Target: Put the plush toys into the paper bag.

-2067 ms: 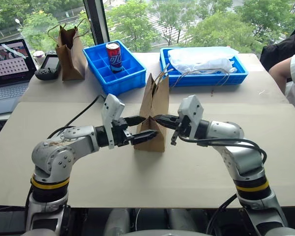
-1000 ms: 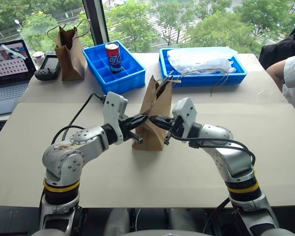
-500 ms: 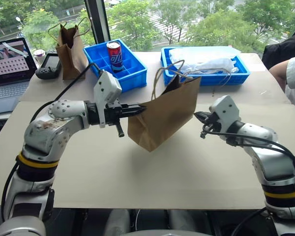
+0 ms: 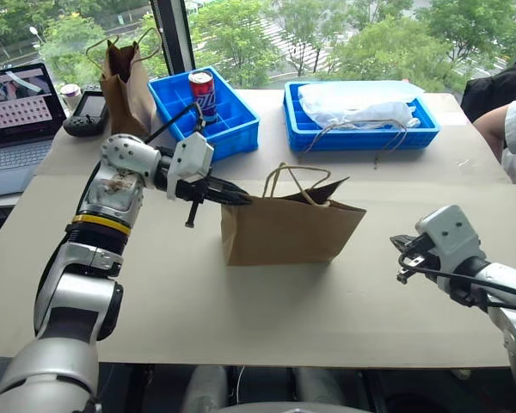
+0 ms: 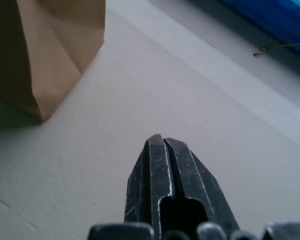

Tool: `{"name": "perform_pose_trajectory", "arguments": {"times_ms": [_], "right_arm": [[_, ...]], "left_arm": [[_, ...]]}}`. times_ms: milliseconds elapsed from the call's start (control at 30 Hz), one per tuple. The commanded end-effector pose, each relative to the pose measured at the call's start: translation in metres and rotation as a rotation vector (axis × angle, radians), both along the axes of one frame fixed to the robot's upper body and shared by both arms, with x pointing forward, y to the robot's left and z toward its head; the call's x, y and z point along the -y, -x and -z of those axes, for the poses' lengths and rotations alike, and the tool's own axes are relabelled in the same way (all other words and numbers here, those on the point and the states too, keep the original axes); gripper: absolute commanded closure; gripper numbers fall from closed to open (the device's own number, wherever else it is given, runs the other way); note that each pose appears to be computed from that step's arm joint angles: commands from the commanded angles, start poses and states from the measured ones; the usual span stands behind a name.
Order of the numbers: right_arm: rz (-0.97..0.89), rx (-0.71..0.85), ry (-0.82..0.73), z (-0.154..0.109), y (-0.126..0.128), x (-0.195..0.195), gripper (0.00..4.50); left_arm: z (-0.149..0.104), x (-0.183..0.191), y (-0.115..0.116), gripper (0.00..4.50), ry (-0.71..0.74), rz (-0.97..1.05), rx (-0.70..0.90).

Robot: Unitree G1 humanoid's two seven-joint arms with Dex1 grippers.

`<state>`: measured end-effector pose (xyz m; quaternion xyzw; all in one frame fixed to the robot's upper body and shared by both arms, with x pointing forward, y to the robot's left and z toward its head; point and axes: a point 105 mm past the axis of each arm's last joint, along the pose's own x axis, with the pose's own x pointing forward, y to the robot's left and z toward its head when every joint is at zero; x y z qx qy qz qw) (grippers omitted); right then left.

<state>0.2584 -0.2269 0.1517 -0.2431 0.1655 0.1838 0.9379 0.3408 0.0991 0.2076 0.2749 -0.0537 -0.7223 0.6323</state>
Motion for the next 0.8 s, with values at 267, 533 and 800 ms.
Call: {"name": "perform_pose_trajectory", "arguments": {"times_ms": [267, 533, 800], "right_arm": [[-0.060, 0.042, -0.030, -0.016, 0.001, -0.012, 4.50], [-0.099, 0.019, -0.039, -0.014, -0.008, -0.015, 4.50], [-0.150, -0.041, -0.032, -0.012, -0.004, -0.004, 4.50]], "left_arm": [[0.004, -0.008, -0.011, 4.48, -0.020, -0.001, 0.080], [-0.001, -0.011, -0.014, 3.44, -0.001, 0.001, 0.084], [-0.057, -0.052, -0.022, 0.73, 0.152, -0.159, 0.032]]}}
